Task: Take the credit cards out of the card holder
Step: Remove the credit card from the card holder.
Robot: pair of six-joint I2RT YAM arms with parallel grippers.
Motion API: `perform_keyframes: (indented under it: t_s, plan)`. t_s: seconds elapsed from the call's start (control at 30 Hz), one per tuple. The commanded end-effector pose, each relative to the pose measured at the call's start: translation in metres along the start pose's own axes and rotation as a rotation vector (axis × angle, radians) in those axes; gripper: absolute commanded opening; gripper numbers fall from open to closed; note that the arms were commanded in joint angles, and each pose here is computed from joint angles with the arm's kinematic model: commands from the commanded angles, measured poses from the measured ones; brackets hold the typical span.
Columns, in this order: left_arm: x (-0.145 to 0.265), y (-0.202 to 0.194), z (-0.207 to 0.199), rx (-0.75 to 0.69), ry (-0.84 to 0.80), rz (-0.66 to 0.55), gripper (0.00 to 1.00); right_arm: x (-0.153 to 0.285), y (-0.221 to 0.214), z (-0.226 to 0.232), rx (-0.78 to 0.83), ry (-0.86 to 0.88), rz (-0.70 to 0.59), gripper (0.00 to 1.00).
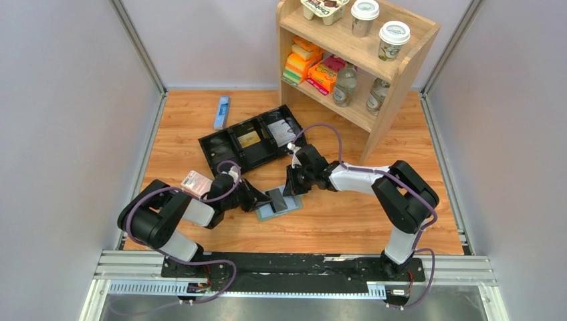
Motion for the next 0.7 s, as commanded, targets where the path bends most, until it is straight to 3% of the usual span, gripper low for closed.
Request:
perform_keyframes:
  t_s: [0.0, 0.4, 0.5, 0.67]
  plan:
    - [0.008, 0.008, -0.018, -0.041, -0.095, -0.058, 0.09, -0.010, -0.029, -0.032, -0.023, -0.111, 0.088, 0.01]
    - [0.020, 0.012, -0.030, -0.098, -0.125, -0.095, 0.05, -0.011, -0.029, -0.034, -0.031, -0.115, 0.088, 0.01]
    - [0.022, 0.012, -0.028, -0.091, -0.109, -0.104, 0.00, -0.010, -0.029, -0.035, -0.034, -0.118, 0.087, 0.01]
    - [0.026, 0.013, -0.019, -0.106, -0.023, -0.105, 0.00, -0.009, -0.027, -0.035, -0.035, -0.120, 0.080, 0.01]
Point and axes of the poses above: each gripper's point midway between its finger pads, its own x axis back along the fingers, its own z axis along the line the jaws close on, y = z × x, the point moved 1 cm from there along x, back along the fingers, and after that the axes turned 2 degrees about -x, right-handed, at the moved point
